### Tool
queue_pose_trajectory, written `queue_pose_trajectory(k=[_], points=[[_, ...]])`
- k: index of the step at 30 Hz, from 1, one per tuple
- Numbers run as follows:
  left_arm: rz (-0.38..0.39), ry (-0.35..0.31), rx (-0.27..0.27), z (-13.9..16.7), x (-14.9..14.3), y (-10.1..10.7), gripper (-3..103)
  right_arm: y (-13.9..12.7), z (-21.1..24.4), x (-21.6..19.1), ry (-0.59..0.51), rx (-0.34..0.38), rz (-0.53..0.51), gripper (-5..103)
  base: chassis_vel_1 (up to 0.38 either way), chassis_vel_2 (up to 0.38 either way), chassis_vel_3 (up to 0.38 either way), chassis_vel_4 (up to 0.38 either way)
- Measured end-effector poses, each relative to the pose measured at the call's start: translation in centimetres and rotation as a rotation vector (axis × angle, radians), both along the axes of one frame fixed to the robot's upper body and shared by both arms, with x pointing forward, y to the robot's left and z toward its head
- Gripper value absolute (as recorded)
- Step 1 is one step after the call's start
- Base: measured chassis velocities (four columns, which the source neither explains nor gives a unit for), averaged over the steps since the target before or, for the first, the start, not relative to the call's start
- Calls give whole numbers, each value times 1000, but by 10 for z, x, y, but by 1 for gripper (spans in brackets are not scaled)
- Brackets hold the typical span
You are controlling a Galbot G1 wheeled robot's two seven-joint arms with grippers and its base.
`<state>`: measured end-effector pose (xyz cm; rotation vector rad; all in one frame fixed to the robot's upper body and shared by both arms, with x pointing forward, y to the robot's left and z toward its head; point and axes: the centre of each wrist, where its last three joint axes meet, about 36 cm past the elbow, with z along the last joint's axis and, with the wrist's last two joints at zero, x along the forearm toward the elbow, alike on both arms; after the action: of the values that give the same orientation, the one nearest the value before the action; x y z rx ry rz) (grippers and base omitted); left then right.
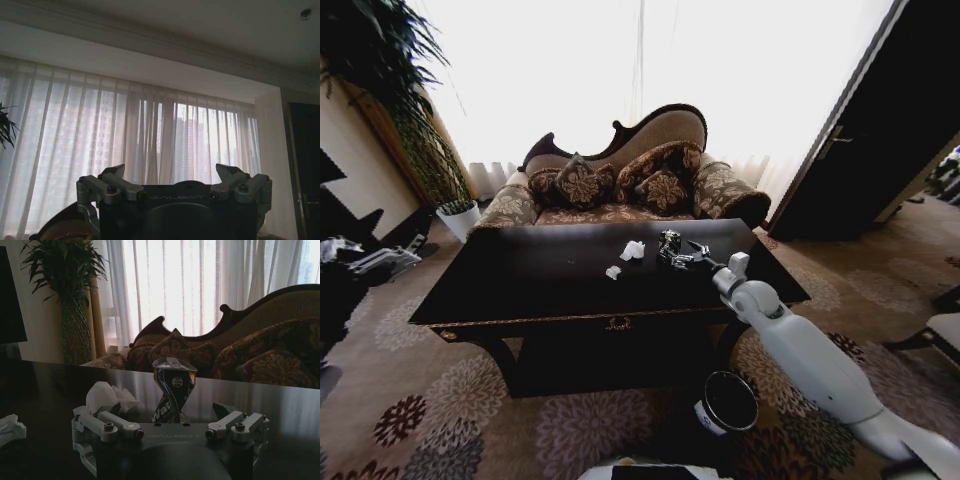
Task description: Move to the front of the table and place the trash on the table into the trash bin.
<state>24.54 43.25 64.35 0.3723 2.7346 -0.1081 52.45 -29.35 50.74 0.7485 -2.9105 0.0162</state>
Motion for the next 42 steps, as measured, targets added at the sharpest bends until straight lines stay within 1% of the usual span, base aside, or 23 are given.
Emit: queue_pose_trajectory(k=[4, 23, 25, 27, 28, 31, 33, 35, 36, 37, 38, 39, 40, 42], points=[[0, 3, 0, -2, 1, 0, 100, 3, 0, 4, 16, -12, -1, 100, 0, 0, 0, 0], [8, 8, 1, -4, 1, 2, 100, 13, -2, 28, 42, -2, 7, 100, 0, 0, 0, 0], [8, 8, 1, -4, 1, 2, 100, 14, -2, 28, 43, -2, 7, 101, 0, 0, 0, 0], [8, 9, 1, -5, 1, 2, 100, 14, -4, 30, 44, -2, 6, 93, 0, 0, 0, 0], [8, 9, 1, -5, 1, 2, 100, 14, -4, 30, 44, -2, 6, 93, 0, 0, 0, 0], [8, 11, 1, -5, 2, 2, 100, 14, -5, 31, 45, -1, 5, 77, 0, 0, 0, 0], [8, 12, 1, -5, 2, 2, 100, 14, -5, 31, 44, 0, 6, 77, 0, 0, 0, 0], [7, 13, 1, -6, 2, 2, 100, 14, -5, 31, 40, 5, 7, 65, 0, 0, 0, 0], [7, 13, 1, -6, 2, 2, 100, 14, -4, 31, 39, 6, 6, 65, 0, 0, 0, 0], [8, 13, 1, -6, 2, 2, 100, 13, -4, 31, 36, 10, 5, 54, 0, 0, 0, 0], [8, 13, 1, -6, 2, 2, 100, 13, -4, 31, 36, 10, 5, 54, 0, 0, 0, 0], [8, 13, 1, -6, 2, 2, 100, 12, -3, 31, 35, 10, 5, 50, 0, 0, 0, 0], [7, 13, 1, -6, 2, 2, 100, 12, -3, 31, 33, 11, 6, 50, 0, 0, 0, 0], [7, 13, 1, -6, 2, 2, 100, 11, -2, 30, 28, 15, 10, 38, 0, 0, 0, 0]])
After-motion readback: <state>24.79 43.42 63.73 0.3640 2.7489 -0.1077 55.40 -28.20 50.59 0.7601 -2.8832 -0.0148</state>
